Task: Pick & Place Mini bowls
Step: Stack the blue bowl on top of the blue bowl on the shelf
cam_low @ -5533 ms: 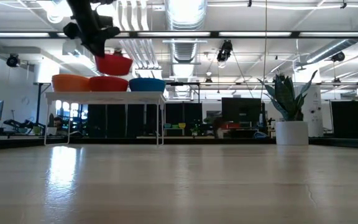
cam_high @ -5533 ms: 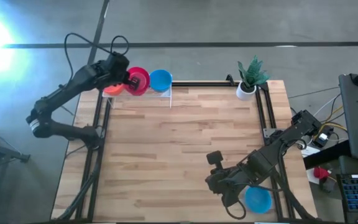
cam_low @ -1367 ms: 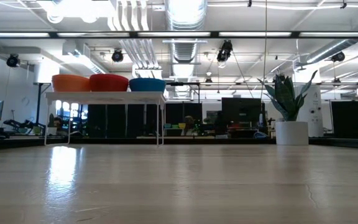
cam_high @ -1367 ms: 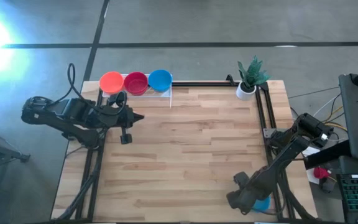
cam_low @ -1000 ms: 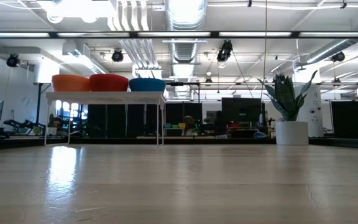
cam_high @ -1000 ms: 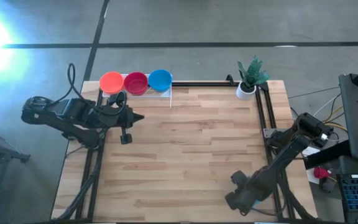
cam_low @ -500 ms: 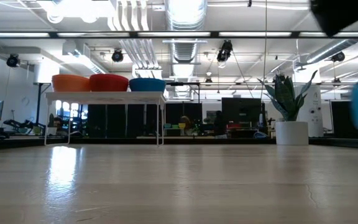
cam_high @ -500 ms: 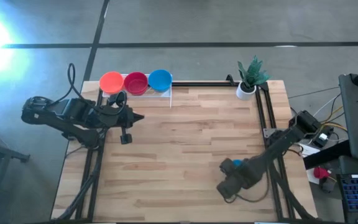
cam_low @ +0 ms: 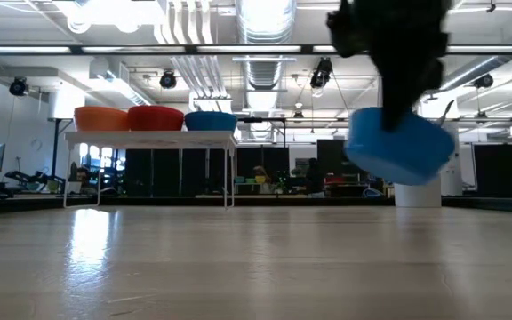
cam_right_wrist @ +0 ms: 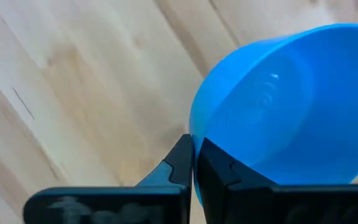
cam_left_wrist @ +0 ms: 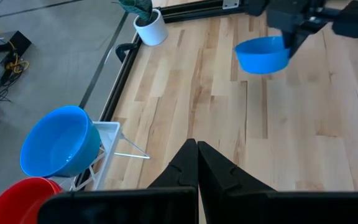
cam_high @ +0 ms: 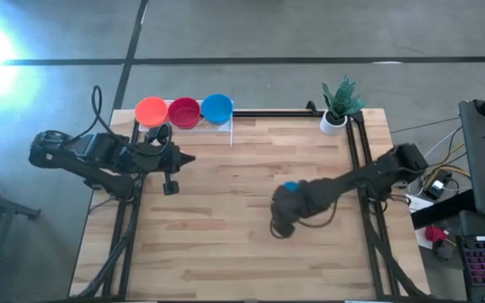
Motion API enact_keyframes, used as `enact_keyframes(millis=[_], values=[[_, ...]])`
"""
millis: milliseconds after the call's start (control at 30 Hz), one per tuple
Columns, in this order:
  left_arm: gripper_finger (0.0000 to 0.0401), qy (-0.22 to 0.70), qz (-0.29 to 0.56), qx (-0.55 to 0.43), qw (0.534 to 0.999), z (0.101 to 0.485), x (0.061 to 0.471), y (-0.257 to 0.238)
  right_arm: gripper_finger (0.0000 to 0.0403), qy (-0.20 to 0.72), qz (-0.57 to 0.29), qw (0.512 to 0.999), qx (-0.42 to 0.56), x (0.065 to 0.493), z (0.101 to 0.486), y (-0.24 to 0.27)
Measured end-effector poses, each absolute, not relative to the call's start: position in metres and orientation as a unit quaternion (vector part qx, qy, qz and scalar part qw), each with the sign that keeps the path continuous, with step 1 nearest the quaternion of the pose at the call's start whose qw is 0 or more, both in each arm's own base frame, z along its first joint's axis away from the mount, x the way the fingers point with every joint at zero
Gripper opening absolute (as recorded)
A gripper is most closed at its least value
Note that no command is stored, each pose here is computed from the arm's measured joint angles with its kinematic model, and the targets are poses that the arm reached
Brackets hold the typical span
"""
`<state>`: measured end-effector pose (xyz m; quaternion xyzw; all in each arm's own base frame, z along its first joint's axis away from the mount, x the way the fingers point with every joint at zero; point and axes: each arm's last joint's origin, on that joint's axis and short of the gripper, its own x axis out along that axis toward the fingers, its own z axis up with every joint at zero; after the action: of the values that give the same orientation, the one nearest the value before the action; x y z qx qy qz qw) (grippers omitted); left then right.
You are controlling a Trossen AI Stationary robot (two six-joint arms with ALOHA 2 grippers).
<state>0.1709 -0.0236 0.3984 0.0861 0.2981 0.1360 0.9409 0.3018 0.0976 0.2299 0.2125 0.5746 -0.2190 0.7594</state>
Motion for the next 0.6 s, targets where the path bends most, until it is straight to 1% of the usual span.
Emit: enact_keyframes(millis=[167,367,433,533,600], values=[[0.0000,0.298,0.136,0.086,0.941,0.398,0.171,-0.024,0.0011,0.548,-0.175,0.798,0.180,0.319,0.233,0.078],[0.0000,0.298,0.136,0.086,0.941,0.398,0.171,-0.024,0.0011,0.535,-0.111,0.832,0.101,0.334,0.233,0.068],[0.0000,0.298,0.136,0.086,0.941,0.398,0.171,-0.024,0.0011,0.542,-0.088,0.833,0.064,0.336,0.232,0.068],[0.0000,0.299,0.136,0.086,0.941,0.398,0.171,-0.024,0.0011,0.528,-0.055,0.847,0.023,0.347,0.233,0.070],[0.0000,0.299,0.136,0.086,0.941,0.398,0.171,-0.024,0.0011,0.542,-0.042,0.839,-0.004,0.353,0.228,0.071]])
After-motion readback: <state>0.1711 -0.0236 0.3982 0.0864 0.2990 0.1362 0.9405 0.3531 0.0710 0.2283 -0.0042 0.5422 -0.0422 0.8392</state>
